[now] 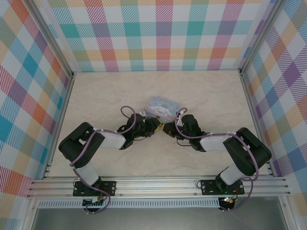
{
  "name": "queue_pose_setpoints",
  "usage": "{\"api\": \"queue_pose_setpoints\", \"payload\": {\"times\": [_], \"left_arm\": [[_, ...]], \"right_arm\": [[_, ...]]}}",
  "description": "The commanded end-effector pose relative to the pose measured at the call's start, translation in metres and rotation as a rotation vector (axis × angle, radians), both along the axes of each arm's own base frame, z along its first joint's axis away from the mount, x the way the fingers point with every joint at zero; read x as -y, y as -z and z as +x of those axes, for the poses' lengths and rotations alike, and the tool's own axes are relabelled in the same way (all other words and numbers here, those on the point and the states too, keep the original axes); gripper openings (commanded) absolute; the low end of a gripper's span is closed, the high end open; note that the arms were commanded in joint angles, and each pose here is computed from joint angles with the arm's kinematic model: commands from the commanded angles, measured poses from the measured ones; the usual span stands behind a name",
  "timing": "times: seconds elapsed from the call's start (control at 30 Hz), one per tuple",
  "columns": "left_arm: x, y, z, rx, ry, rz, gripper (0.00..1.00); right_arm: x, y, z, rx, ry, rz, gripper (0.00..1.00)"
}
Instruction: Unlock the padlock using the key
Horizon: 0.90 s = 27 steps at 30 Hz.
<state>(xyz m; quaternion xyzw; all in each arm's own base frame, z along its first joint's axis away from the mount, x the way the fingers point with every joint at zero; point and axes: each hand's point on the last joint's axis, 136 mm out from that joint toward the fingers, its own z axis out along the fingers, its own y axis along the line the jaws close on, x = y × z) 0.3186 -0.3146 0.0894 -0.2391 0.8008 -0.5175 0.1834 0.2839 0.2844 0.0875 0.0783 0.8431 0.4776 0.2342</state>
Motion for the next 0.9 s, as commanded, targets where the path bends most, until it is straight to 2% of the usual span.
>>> {"api": "queue_pose_setpoints", "payload": {"times": [0.0, 0.13, 0.23, 0.37, 0.6, 0.7, 0.87], "left_arm": [[0.008, -0.014, 0.005, 0.043, 0.006, -0.031, 0.17], [0.006, -0.014, 0.004, 0.044, 0.005, -0.02, 0.08], [0.005, -0.014, 0.003, 0.046, 0.003, -0.01, 0.04], [0.004, -0.017, 0.003, 0.051, 0.0, -0.006, 0.0], [0.005, -0.019, 0.004, 0.054, 0.001, -0.006, 0.0], [0.005, -0.019, 0.004, 0.051, 0.002, -0.004, 0.0], [0.006, -0.021, 0.003, 0.055, 0.011, 0.001, 0.0]], "right_arm": [[-0.011, -0.034, 0.006, 0.059, -0.008, 0.079, 0.0], [-0.009, -0.036, 0.006, 0.059, 0.001, 0.086, 0.0], [-0.005, -0.036, 0.005, 0.062, 0.012, 0.077, 0.05], [0.003, -0.03, 0.002, 0.058, 0.022, 0.036, 0.21], [0.034, -0.016, -0.008, 0.061, 0.057, -0.078, 0.45], [0.049, -0.022, -0.012, 0.128, 0.049, -0.189, 0.54], [0.075, -0.053, -0.01, 0.344, 0.052, -0.361, 0.73]]}}
